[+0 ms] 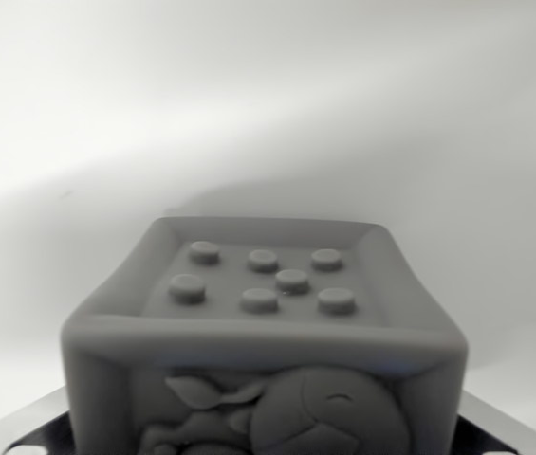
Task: Destack cube
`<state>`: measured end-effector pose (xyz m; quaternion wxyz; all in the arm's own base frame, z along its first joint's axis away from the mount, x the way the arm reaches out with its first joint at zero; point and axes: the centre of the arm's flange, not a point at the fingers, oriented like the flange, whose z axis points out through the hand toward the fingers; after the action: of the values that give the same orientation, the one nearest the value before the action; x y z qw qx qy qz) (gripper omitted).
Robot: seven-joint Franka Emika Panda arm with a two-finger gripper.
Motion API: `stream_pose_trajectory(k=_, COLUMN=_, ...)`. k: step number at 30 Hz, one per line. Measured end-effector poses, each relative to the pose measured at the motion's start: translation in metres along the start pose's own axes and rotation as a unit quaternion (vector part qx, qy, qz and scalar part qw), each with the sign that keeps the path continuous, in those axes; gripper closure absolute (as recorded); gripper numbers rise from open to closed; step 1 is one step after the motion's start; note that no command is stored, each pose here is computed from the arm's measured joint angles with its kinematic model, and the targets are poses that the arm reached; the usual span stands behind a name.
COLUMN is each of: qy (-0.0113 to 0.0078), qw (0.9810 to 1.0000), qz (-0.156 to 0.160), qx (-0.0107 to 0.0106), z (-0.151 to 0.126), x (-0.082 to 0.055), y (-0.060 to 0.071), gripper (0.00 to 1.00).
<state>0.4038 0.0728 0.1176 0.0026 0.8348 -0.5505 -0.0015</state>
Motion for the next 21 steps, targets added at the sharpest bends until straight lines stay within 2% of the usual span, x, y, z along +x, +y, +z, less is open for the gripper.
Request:
stream_pose_trajectory(k=5, qy=0.0001, qw=1.0, qz=0.0, qx=0.0005, z=0.0028, x=0.0, y=-0.0002, gripper=1.0)
stream_pose_trajectory(k=6, qy=0.0001, qw=1.0, qz=0.0, qx=0.0006, z=0.0029, x=0.0, y=-0.0002, gripper=0.0)
stream_pose_trajectory(k=21, qy=0.0002, qw=1.0, qz=0.0, qx=0.0011, z=0.0028, x=0.0, y=-0.0005, gripper=0.0)
